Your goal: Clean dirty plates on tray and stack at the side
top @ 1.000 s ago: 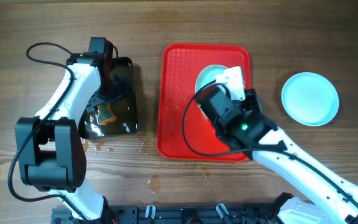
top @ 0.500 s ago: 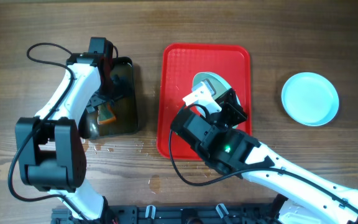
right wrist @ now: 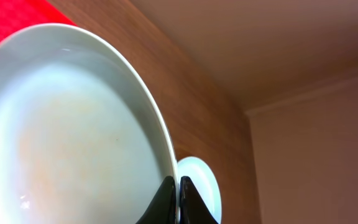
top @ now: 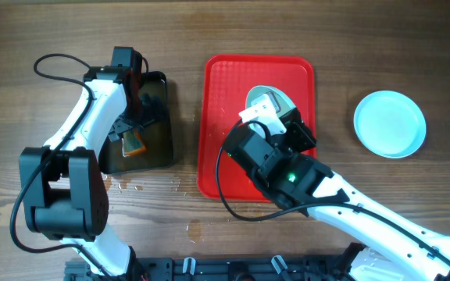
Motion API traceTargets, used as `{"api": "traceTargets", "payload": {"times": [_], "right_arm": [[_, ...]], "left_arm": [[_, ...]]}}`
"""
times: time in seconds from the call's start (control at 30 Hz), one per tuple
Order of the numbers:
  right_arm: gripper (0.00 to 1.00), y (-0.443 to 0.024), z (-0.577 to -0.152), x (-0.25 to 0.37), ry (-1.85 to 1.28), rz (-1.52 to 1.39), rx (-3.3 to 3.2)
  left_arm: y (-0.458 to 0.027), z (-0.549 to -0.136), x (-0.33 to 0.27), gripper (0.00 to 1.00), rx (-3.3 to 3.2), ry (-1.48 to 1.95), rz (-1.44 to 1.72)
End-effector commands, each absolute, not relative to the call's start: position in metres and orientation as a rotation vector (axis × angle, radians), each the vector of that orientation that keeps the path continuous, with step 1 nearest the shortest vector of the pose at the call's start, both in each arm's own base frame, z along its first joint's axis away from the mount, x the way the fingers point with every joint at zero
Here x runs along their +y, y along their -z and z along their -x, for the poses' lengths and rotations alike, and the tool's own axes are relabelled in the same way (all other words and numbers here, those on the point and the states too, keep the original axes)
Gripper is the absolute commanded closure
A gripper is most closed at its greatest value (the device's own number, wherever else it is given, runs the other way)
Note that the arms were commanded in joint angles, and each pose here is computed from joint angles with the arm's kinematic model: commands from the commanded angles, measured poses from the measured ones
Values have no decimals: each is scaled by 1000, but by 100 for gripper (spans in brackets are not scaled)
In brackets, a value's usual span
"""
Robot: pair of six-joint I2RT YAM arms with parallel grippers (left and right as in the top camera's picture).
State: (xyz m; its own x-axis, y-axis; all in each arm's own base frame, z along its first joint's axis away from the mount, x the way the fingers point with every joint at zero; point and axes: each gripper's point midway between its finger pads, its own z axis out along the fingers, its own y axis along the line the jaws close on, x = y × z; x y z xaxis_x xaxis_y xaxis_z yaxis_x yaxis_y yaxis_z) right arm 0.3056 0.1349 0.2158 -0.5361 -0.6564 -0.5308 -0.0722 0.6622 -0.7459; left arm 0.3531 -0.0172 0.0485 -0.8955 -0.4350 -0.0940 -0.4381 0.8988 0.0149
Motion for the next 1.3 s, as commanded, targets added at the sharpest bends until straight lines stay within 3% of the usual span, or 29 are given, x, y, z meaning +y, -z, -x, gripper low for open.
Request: {"api": "traceTargets", "payload": {"times": [0.0,0.17,0.2,0.27,0.37,0.5,0.6,0.7,0.77,0.93,0.97,1.0,1.13,1.27], "right_arm": [[96,-210,-309,138,726,551,2088],[96,-204,-312,119,688,406,2153],[96,-197,-312,133,582,494,2200],[95,-208,-313,111,710,377,2154],[96,-183,-312,129,421,382,2312],[96,-159,-318,106,92,53,2513],[96,-151,-333,32,-128,-350,2576],[96,-147,-333,-43,-153,-668,2518],[96,-133,-315,-115,-93,-980,2449],[95,-87,-287,-197,-56,-1362,2365],[89,-80,-290,-199,-56,-1362,2370],[71,-77,-295,-200,-67,-1358,2367],[70,-120,-332,-150,-445,-986,2350],[66,-186,-319,-56,-475,-494,2403]], "left_arm": [[-48,-350,-18,0,2984,-40,682],[-49,-350,-18,0,2984,-40,682],[-48,-350,-18,0,2984,-40,682],[-49,-350,-18,0,2984,-40,682],[-48,-349,-21,0,2992,-18,682],[-51,-345,-33,0,3038,78,600],[-80,-346,-33,0,2974,106,539],[-112,-347,-33,0,2881,139,520],[-141,-346,-35,0,2799,181,500],[-164,-343,-37,0,2735,218,484],[-164,-342,-37,0,2738,223,483],[-163,-341,-37,0,2741,221,484],[-162,-338,-37,0,2755,217,486],[-168,-328,-36,1,2767,211,472]]}}
